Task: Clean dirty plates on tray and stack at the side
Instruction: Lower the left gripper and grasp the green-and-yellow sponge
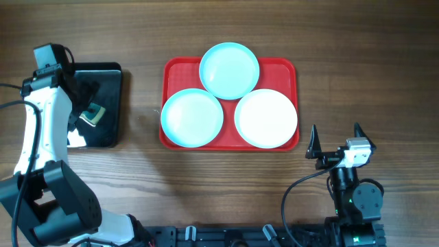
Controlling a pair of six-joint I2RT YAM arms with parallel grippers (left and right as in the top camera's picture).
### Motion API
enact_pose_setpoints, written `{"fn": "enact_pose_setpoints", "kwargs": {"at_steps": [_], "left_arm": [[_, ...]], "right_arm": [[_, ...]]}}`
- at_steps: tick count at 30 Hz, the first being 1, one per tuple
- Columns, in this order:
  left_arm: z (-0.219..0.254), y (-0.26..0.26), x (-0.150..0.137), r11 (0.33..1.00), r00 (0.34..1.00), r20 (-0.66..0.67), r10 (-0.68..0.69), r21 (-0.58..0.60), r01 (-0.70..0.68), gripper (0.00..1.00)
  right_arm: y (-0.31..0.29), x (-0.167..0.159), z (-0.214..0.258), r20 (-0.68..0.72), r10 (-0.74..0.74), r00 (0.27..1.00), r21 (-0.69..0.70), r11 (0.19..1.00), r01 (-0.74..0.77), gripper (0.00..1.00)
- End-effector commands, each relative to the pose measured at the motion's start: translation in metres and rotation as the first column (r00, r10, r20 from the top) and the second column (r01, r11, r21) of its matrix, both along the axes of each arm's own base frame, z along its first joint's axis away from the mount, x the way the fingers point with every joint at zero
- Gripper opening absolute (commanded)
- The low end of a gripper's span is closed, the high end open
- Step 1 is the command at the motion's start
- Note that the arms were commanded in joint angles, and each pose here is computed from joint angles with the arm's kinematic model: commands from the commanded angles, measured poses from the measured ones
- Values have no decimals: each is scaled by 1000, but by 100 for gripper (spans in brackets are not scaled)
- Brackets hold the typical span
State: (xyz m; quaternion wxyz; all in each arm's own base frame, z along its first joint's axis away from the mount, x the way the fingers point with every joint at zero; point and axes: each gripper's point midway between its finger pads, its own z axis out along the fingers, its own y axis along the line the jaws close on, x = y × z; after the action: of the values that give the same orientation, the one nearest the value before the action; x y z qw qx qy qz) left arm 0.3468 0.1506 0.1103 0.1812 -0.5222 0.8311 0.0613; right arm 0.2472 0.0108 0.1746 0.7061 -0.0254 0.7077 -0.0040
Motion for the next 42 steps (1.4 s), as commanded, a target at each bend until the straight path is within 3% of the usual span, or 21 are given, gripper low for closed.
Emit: {"fn": "enact_pose_setpoints", "kwargs": {"at_steps": [1, 12, 17, 21, 35, 42], "left_arm": [[-9, 5, -2, 999, 999, -6, 43, 20, -43, 96], [-50, 16, 17, 998, 998, -35, 55, 36, -53, 96], [-58, 20, 30, 998, 999, -3, 55, 45, -54, 92], [-70, 21, 34, 998, 998, -8, 54, 44, -54, 96], [-98, 22, 33, 998, 997, -56, 55, 31, -54, 100], [-99, 22, 32, 998, 997, -59, 56, 30, -54, 95]], "right_arm": [[1, 0, 2, 9, 11, 1000, 19, 1000, -11, 100], [1, 0, 2, 9, 11, 1000, 19, 1000, -11, 100], [1, 0, 2, 9, 11, 1000, 19, 1000, -11, 100], [1, 0, 2, 9, 11, 1000, 19, 1000, -11, 100], [1, 0, 2, 9, 11, 1000, 19, 1000, -11, 100], [1, 0, 2, 9, 11, 1000, 19, 1000, -11, 100]]}}
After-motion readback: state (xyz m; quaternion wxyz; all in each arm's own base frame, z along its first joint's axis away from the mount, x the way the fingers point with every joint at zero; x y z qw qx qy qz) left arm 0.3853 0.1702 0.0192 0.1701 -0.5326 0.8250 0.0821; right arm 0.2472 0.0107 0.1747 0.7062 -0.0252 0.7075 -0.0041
